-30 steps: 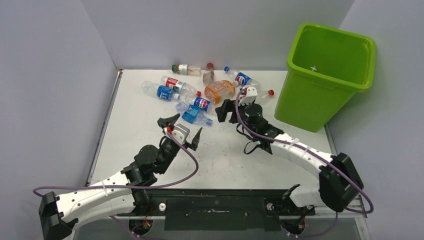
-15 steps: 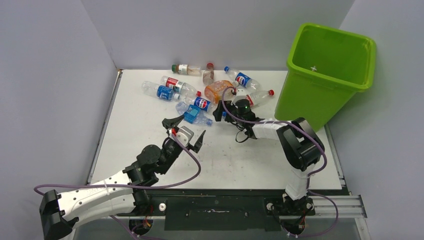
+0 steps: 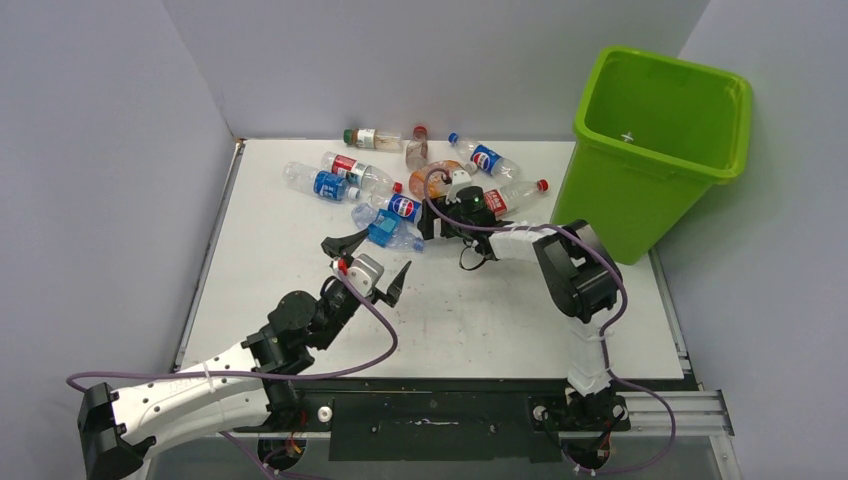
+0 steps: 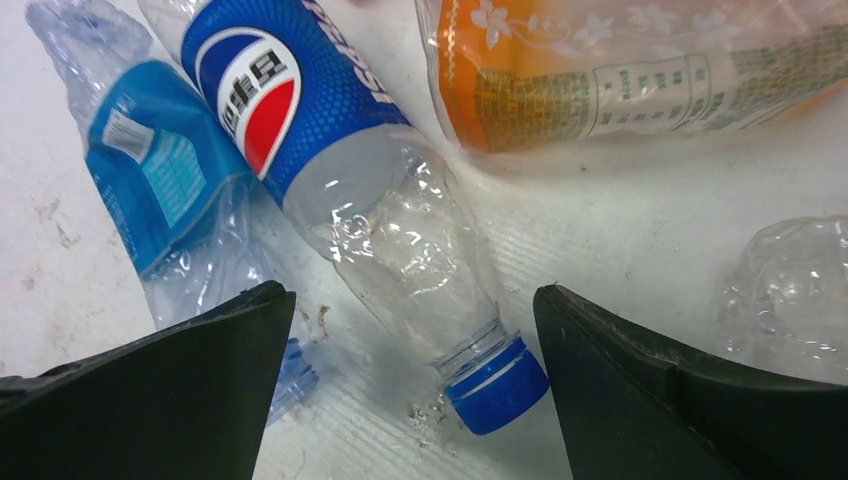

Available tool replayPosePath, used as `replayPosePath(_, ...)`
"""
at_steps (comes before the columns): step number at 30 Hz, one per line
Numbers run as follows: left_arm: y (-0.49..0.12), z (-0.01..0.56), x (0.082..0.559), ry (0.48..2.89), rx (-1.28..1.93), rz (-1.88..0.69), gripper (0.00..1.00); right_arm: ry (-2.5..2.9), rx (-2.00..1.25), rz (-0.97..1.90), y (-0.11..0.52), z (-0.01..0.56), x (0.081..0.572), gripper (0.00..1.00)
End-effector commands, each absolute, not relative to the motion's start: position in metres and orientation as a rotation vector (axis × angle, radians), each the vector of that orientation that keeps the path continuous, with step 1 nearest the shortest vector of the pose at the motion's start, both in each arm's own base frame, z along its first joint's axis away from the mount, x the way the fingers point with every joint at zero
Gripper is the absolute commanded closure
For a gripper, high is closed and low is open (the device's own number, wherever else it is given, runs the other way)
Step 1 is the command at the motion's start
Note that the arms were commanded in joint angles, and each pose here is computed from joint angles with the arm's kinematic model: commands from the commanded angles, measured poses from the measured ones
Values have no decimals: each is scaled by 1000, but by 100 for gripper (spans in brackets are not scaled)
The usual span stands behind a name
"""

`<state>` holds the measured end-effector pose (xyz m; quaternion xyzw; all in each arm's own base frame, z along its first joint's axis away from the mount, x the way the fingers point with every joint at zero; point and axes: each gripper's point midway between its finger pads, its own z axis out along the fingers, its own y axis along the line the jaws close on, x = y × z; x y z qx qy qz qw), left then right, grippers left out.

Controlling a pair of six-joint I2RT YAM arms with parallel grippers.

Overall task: Put the plastic bottles in the bin
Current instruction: Pick up the plastic bottle at the center of the board.

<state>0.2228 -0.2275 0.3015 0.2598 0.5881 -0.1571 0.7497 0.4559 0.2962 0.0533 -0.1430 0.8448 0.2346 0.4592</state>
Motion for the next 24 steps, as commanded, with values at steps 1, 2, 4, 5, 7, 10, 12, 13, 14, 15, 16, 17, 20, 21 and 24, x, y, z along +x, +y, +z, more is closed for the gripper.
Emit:
replayPosePath(1, -227, 322, 219, 1244, 532, -382, 4, 2096, -445, 559, 301, 50, 455, 8)
replayPosePath(2, -226, 324, 218, 1240, 529, -387, 4, 2113, -455, 544, 298, 43, 454, 11)
replayPosePath(4, -226, 325, 218, 1238, 526, -391, 4, 2147, -468, 521, 293, 30, 452, 16)
replayPosePath(5, -225, 326, 218, 1238, 523, -392, 4, 2163, -471, 510, 291, 24, 450, 20)
replayPosePath(7, -225, 325, 218, 1243, 520, -392, 4, 2185, -469, 501, 289, 15, 447, 31)
replayPosePath(10, -225, 324, 218, 1251, 515, -392, 4, 2198, -440, 507, 286, 9, 442, 45)
replayPosePath(12, -225, 321, 220, 1260, 511, -382, 4, 2193, -425, 516, 283, 9, 434, 53)
replayPosePath(13, -225, 321, 222, 1266, 504, -374, 4, 2177, -420, 521, 284, 15, 434, 57)
replayPosePath(14, -224, 319, 223, 1274, 500, -366, 4, 2176, -416, 526, 283, 17, 430, 61)
replayPosePath(15, -224, 319, 224, 1282, 497, -362, 4, 2172, -410, 542, 284, 21, 427, 65)
replayPosePath(16, -224, 320, 225, 1286, 496, -360, 4, 2170, -403, 564, 285, 26, 424, 69)
replayPosePath(17, -224, 320, 225, 1291, 495, -360, 4, 2167, -392, 592, 288, 32, 421, 73)
replayPosePath(20, -221, 322, 225, 1290, 485, -357, 4, 2164, -395, 662, 298, 51, 407, 81)
replayPosePath(21, -220, 323, 225, 1288, 481, -352, 4, 2160, -417, 665, 303, 60, 401, 83)
replayPosePath(24, -213, 327, 226, 1278, 461, -334, 4, 2183, -472, 619, 304, 75, 383, 87)
